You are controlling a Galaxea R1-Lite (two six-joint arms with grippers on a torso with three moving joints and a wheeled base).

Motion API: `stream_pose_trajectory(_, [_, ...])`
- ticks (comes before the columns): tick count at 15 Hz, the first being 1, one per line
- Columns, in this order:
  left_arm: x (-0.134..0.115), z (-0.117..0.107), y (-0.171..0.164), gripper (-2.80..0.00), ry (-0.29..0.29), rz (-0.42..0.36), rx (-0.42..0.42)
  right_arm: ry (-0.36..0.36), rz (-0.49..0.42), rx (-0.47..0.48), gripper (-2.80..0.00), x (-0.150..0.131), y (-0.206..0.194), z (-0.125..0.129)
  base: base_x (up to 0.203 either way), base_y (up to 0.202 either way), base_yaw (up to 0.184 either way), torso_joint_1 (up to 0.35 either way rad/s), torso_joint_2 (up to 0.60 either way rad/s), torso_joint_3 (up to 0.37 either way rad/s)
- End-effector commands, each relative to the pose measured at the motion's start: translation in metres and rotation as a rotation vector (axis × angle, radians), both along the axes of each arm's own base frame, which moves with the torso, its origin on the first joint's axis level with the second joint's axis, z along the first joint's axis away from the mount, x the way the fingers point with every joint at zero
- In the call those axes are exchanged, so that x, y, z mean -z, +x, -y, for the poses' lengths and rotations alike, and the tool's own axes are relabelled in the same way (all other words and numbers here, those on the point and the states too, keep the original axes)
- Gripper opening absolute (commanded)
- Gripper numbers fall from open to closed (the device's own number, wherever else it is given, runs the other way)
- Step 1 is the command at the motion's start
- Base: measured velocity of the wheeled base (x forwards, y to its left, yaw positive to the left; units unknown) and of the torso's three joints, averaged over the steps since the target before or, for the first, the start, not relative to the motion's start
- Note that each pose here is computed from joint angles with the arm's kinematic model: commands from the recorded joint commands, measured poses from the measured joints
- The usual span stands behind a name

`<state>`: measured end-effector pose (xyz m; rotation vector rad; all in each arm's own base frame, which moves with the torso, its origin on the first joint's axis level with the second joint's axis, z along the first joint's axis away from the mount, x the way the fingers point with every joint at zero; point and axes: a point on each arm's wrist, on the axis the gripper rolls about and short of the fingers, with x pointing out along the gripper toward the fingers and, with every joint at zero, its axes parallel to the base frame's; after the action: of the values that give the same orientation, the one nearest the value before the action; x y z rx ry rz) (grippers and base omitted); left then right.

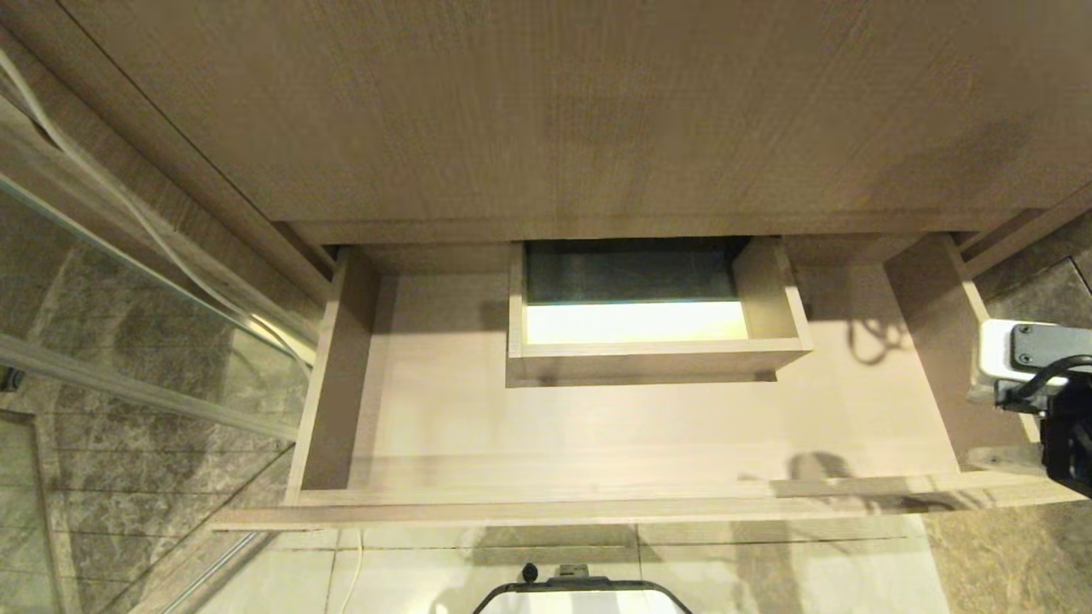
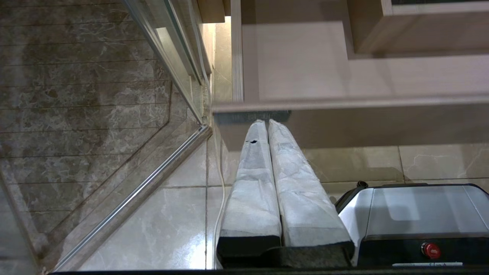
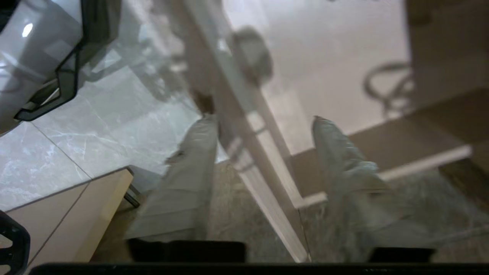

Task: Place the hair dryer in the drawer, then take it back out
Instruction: Pull open the drawer

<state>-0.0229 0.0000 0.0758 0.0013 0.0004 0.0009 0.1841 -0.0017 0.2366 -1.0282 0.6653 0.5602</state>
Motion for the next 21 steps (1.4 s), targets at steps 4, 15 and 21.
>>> stream_pose_trajectory(4, [0.0, 0.0, 0.0, -2.8, 0.0, 0.0, 0.0, 0.051, 0.023, 0.132, -2.8, -0.007, 0.0, 0.014, 0.0, 0.0, 0.0, 0.0, 0.0, 0.0])
stream_pose_trajectory(15, [0.0, 0.0, 0.0, -2.8, 0.0, 0.0, 0.001, 0.075, 0.149, 0.247, -2.8, -0.032, -0.028, 0.017, 0.0, 0.0, 0.0, 0.0, 0.0, 0.0])
stream_pose_trajectory(21, [0.0, 0.0, 0.0, -2.8, 0.0, -0.001, -0.001, 0.076, 0.275, 0.246, -2.8, -0.046, -0.071, 0.012, 0.0, 0.0, 0.0, 0.0, 0.0, 0.0])
